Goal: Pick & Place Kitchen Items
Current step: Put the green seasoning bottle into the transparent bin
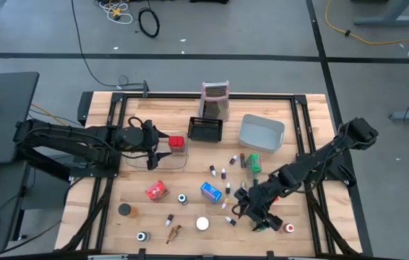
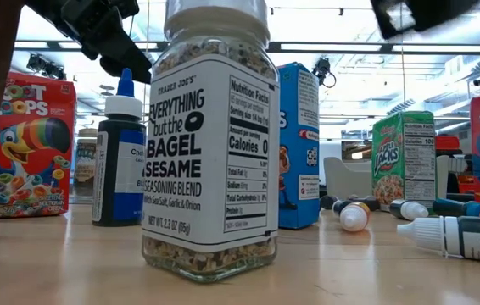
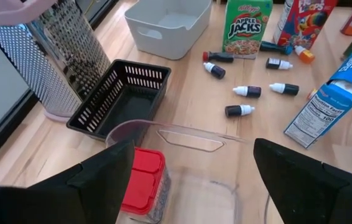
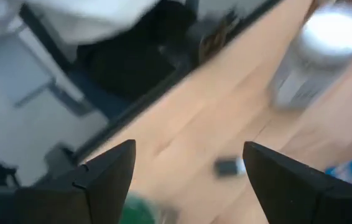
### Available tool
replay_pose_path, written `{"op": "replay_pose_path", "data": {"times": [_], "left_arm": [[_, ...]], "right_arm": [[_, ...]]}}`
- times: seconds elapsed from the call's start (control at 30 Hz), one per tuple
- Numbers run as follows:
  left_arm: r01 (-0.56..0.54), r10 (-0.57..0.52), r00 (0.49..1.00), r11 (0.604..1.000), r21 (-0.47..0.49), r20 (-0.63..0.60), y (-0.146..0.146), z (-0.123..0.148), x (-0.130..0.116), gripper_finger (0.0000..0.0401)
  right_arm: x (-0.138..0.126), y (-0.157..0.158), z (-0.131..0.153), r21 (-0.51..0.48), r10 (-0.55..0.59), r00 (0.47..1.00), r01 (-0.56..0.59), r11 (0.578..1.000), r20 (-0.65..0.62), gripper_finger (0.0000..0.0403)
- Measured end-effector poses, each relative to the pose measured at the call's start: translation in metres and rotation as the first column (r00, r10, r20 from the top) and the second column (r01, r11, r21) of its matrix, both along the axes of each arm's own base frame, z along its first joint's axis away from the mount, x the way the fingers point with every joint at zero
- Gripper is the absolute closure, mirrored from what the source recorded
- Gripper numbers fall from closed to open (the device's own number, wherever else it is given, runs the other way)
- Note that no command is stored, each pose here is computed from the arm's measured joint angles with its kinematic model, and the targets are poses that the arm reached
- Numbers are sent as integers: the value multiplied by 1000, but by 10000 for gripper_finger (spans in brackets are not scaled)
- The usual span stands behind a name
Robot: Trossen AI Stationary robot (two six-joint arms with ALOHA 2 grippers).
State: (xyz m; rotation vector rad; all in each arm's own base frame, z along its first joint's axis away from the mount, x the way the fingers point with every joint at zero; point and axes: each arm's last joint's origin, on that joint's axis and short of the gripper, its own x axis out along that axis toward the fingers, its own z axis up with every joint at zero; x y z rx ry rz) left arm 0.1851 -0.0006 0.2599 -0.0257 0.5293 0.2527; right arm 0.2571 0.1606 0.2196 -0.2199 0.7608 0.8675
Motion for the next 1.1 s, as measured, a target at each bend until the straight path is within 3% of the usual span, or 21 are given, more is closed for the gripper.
{"op": "replay_pose_path", "data": {"times": [0.1,0.33,0.53,0.67,0.9,1.1], "left_arm": [[-10,10,1000,1000,-18,5,0,0,0,60],[-27,27,1000,999,-45,12,0,0,0,60],[-28,28,1000,999,-47,12,0,0,0,60],[-30,30,999,998,-50,13,0,0,0,60],[-30,30,999,998,-50,12,0,0,0,60],[-18,18,1000,999,-31,7,0,0,0,60]], "right_arm": [[-10,0,-17,-19,-2,998,1,1000,-58,96],[-17,-2,-35,71,-64,992,71,995,-106,96],[-21,-3,-30,86,22,997,-15,996,-75,96],[-26,-4,-16,128,-12,998,19,992,-54,96],[-32,3,-14,100,33,999,-32,994,-11,96],[-37,11,-17,21,-1,1000,0,1000,26,96]]}}
